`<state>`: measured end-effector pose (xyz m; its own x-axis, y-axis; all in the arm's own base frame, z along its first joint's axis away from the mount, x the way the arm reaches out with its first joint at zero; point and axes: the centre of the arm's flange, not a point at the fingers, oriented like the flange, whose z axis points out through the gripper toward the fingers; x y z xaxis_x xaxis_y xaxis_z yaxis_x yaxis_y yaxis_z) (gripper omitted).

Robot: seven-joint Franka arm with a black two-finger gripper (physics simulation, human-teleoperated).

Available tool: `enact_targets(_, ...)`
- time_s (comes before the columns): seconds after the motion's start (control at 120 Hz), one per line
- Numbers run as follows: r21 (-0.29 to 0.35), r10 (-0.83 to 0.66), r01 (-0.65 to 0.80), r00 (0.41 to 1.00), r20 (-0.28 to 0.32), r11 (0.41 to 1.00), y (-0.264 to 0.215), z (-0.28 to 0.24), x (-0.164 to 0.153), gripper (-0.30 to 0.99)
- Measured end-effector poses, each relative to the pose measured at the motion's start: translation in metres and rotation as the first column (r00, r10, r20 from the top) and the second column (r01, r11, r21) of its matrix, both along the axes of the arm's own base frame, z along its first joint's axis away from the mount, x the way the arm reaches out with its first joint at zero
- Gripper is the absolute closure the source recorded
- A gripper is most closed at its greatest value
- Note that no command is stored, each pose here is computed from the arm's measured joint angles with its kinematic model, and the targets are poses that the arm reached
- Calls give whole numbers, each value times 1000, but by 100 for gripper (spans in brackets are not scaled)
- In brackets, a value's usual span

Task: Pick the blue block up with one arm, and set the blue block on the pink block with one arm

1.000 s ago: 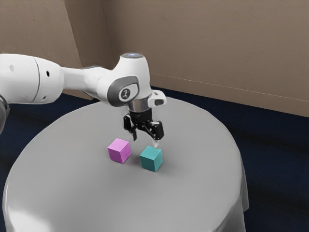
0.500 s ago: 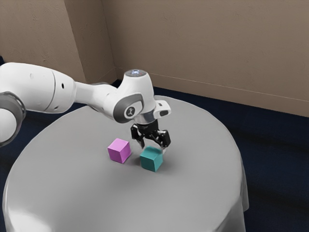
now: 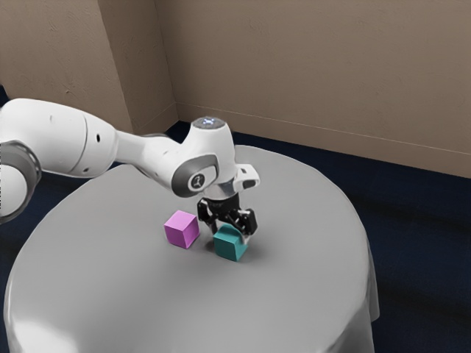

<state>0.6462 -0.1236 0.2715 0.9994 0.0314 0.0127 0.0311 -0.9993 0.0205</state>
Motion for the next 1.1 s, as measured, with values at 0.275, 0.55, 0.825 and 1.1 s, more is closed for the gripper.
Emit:
enact_targets(0.275,18,-16,16,1000,8,1000,2,-13,2,9)
enact_targets(0.55,21,-15,15,1000,12,1000,1,-17,3,26)
enact_targets(0.825,59,-10,8,999,46,998,7,23,19,30)
enact_targets(1.1,109,65,-71,996,63,991,86,76,-10,30)
